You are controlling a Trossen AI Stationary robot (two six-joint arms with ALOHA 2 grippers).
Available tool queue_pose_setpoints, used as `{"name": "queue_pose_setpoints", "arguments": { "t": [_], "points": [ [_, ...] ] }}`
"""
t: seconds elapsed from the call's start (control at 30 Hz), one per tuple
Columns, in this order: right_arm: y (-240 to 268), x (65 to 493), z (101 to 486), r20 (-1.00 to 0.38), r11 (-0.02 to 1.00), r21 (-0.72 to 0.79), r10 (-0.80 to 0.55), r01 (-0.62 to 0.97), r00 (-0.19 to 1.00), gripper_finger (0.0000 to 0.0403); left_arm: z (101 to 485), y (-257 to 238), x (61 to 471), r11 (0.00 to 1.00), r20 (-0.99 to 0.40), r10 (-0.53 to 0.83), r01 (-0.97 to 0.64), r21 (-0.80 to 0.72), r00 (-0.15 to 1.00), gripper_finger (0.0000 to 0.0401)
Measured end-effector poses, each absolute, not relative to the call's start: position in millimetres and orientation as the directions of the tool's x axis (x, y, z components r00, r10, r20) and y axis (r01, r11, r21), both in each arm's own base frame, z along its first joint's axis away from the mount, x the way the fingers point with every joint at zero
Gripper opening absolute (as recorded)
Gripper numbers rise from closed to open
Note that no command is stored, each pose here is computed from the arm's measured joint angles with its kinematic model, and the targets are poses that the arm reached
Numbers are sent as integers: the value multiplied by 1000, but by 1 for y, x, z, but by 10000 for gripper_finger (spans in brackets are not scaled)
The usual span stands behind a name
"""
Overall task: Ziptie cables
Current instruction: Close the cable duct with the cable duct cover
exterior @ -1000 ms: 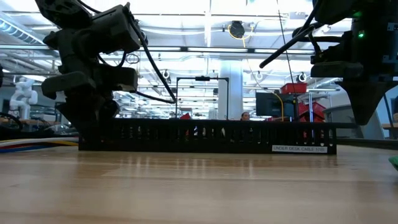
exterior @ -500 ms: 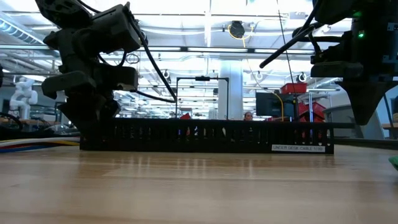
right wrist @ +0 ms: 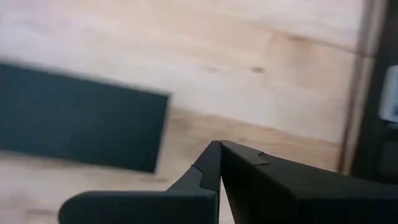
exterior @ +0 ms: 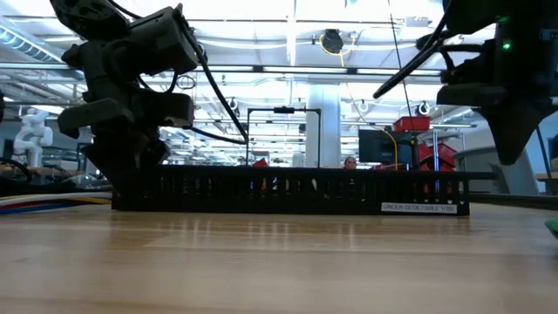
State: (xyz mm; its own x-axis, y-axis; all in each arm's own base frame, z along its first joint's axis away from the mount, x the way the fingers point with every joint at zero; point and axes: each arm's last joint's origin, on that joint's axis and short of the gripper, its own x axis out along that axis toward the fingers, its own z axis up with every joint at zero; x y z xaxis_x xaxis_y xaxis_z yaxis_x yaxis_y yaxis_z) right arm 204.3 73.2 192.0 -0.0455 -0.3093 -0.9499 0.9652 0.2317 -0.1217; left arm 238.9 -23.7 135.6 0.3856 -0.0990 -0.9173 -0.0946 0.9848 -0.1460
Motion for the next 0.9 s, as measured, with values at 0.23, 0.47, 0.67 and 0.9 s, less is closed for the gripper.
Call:
{"name": "queue_pose_setpoints", "arguments": {
  "t": [0.23, 0.47, 0.67, 0.9],
  "points": [
    [53, 186, 206, -930, 34, -242, -292, 970, -222, 0, 136, -24, 239, 985, -917, -102, -88, -146, 385, 253],
    [40, 203, 179, -990, 61, -73, -123, 996, -65, 0, 136, -24, 239, 985, -918, -102, -87, -146, 384, 253],
    [30, 206, 170, -979, -22, -43, -200, 999, -47, 0, 136, -24, 239, 986, -918, -102, -86, -146, 384, 253],
    [31, 217, 170, -989, -23, 57, -141, 998, 53, 0, 135, -24, 239, 988, -919, -102, -67, -137, 382, 253]
  ]
}}
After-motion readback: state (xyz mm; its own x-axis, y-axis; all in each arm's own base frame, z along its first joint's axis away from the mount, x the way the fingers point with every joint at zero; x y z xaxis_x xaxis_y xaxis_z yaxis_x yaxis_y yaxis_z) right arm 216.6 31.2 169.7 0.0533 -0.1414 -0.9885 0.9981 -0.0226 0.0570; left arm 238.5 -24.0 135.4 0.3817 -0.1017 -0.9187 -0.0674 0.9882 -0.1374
